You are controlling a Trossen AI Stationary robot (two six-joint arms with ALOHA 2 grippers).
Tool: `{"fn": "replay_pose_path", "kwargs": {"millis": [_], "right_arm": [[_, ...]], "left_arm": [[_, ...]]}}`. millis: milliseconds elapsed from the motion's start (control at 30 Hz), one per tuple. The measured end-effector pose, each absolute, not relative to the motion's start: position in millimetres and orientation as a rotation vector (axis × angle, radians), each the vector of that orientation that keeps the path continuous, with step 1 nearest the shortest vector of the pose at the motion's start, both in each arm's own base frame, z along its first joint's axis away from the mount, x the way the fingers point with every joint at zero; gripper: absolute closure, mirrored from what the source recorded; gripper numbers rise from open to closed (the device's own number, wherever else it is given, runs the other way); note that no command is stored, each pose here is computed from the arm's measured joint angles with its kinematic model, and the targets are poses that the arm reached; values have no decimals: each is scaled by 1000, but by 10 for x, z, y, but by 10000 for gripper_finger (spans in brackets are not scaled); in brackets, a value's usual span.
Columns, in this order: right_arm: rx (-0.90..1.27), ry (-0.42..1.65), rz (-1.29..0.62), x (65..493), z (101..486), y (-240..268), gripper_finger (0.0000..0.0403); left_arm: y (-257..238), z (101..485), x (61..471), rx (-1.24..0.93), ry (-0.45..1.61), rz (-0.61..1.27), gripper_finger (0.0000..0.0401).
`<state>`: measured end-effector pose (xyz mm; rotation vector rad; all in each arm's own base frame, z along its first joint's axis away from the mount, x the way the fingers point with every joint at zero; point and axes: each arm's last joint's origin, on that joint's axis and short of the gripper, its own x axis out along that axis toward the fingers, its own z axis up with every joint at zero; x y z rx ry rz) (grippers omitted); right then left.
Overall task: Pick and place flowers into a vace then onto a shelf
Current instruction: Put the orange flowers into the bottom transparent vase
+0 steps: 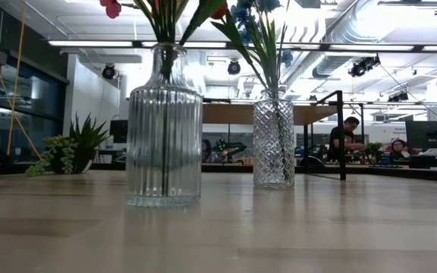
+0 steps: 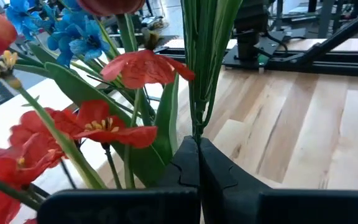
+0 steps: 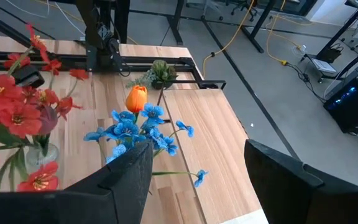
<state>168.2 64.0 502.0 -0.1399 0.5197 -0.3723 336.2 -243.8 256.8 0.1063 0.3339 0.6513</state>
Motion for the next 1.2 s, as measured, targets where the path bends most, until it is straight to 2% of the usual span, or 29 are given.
{"fn": "replay_pose_path", "kwargs": {"millis": [400, 867, 1200], "right_arm": [[-142, 527, -367, 1762, 4994, 683, 158], [-207, 582, -365, 1979, 4882, 794, 158], [-220, 573, -394, 1986, 4881, 791, 158]], "left_arm": [[-2622, 2551, 3186, 96, 333, 603, 376], [-2594, 2412, 3110, 62, 366, 610, 376], [-2581, 2345, 3097, 40, 377, 610, 372]]}}
